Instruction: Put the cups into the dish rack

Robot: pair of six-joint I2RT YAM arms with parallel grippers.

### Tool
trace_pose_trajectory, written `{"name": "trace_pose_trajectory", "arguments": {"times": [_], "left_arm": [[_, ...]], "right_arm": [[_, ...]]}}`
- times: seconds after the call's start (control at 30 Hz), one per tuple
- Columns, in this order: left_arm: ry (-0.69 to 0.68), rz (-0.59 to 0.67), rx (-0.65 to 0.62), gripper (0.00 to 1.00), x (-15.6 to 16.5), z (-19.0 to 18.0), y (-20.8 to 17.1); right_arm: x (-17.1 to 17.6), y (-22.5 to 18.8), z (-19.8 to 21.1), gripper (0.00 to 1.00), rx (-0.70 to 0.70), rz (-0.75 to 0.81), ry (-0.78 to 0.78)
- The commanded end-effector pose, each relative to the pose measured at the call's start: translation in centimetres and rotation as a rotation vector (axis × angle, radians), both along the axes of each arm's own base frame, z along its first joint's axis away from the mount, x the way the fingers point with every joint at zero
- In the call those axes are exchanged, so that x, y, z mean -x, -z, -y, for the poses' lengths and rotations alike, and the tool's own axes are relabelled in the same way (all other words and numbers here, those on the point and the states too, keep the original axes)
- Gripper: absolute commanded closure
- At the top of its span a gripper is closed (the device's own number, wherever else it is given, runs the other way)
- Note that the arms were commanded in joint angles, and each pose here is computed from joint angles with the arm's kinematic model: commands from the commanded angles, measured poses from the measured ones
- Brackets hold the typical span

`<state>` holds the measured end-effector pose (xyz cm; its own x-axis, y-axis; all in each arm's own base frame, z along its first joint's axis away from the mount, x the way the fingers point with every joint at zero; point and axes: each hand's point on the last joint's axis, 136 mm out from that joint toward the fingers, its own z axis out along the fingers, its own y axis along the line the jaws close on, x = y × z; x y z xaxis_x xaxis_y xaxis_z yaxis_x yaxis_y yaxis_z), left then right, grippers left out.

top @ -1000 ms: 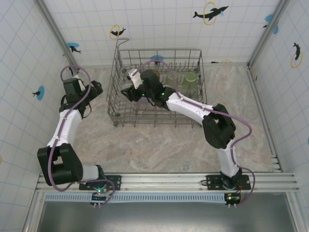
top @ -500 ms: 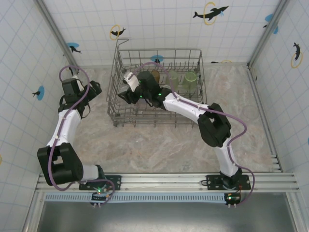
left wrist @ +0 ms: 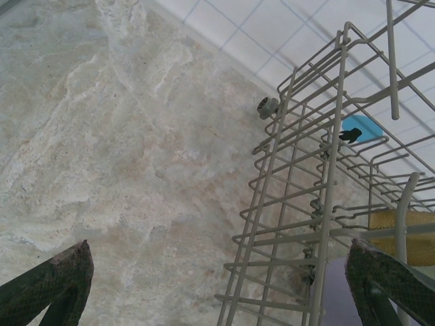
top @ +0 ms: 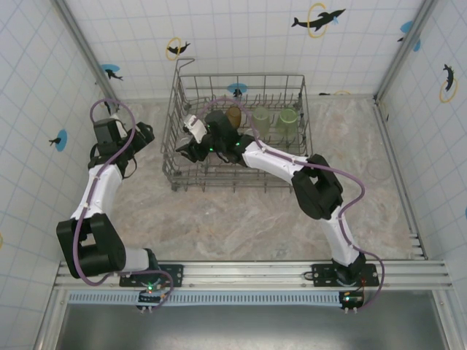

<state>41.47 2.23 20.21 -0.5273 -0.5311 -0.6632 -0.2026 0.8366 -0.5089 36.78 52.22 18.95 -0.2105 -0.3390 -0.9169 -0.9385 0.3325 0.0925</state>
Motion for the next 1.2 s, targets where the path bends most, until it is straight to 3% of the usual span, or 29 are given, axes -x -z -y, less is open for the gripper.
{"name": "trace_pose_trajectory", "arguments": {"times": [0.0, 0.7, 0.87, 1.17], "left_arm": [[0.008, -0.012, 0.018, 0.03, 0.0, 0.0, 0.6], [0.012, -0.011, 0.022, 0.03, 0.0, 0.1, 0.6], [0.012, -0.01, 0.021, 0.03, 0.0, 0.1, 0.5], [0.016, -0.01, 0.03, 0.03, 0.0, 0.2, 0.5]], "right_arm": [[0.7, -2.8, -1.7, 0.58, -0.091, 0.046, -0.081], [3.8, 1.0, -3.3, 0.58, -0.037, 0.008, -0.197], [3.6, 3.1, -3.0, 0.58, 0.075, 0.073, -0.158], [3.6, 2.9, -2.9, 0.28, 0.092, 0.072, -0.125]]}}
